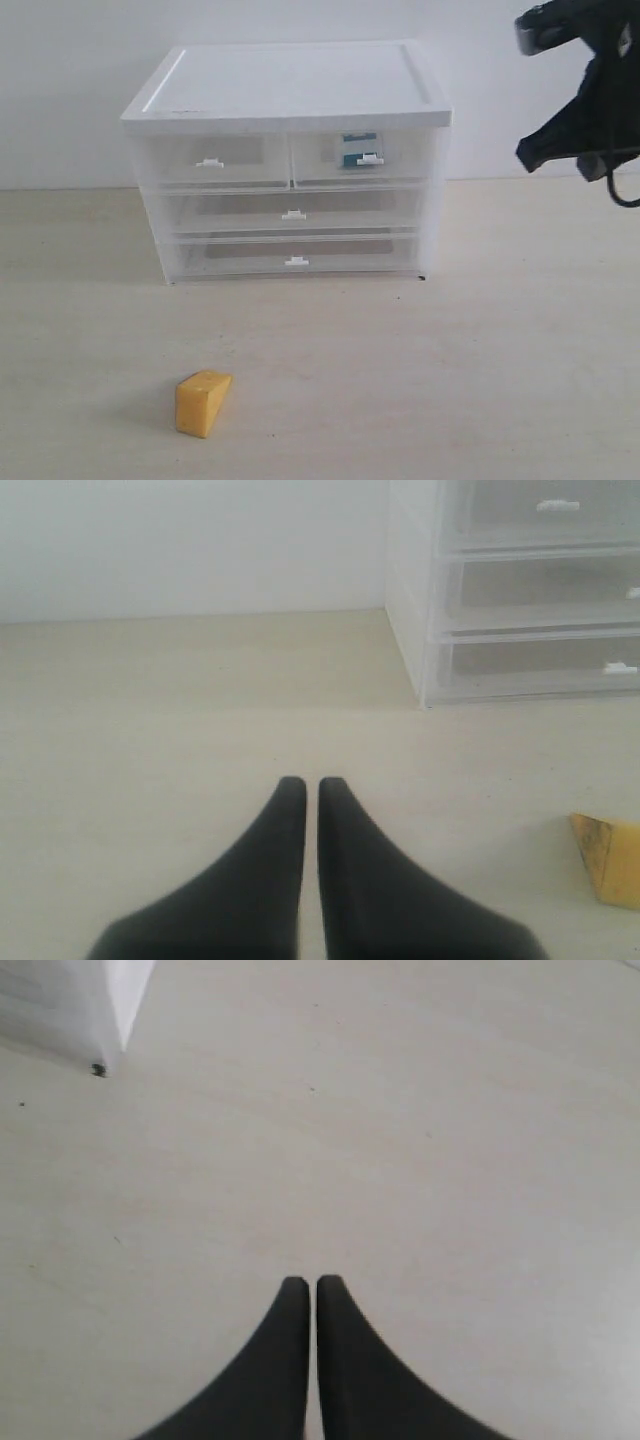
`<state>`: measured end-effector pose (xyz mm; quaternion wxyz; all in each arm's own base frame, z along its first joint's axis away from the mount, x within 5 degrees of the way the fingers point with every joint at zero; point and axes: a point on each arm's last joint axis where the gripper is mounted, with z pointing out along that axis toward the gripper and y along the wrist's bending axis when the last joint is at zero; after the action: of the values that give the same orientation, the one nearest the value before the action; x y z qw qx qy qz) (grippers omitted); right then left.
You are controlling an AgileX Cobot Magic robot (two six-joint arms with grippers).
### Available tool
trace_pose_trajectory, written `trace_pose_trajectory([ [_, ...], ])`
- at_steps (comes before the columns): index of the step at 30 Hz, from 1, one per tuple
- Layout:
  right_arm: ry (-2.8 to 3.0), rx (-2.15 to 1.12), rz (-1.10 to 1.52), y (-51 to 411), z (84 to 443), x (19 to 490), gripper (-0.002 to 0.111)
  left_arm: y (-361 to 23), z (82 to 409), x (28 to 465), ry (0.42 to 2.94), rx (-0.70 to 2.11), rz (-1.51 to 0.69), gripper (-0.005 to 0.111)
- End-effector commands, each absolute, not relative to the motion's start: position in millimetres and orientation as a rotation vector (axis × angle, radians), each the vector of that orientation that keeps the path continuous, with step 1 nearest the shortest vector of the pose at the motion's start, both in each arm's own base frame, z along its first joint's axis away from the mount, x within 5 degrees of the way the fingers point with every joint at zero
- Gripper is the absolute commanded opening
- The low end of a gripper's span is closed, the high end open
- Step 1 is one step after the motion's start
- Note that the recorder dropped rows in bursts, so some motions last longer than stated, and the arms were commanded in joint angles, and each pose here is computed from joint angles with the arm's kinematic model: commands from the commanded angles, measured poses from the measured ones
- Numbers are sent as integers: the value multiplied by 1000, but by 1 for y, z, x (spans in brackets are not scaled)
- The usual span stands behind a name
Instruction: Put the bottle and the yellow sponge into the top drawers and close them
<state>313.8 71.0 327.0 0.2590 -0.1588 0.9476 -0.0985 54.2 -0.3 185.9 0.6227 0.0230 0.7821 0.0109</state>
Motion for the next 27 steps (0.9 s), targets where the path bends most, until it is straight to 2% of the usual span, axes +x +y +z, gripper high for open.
trace_pose_trajectory([
  [1, 2543, -331, -261, 51, 345, 294, 0, 0, 185, 54, 1792, 50, 22, 4],
  [15, 2218, -194, -113, 34, 362, 212, 0, 0, 185, 54, 1792, 50, 22, 4],
  [27, 1913, -96, 61, 19, 341, 128, 0, 0, 185, 54, 1792, 50, 22, 4],
])
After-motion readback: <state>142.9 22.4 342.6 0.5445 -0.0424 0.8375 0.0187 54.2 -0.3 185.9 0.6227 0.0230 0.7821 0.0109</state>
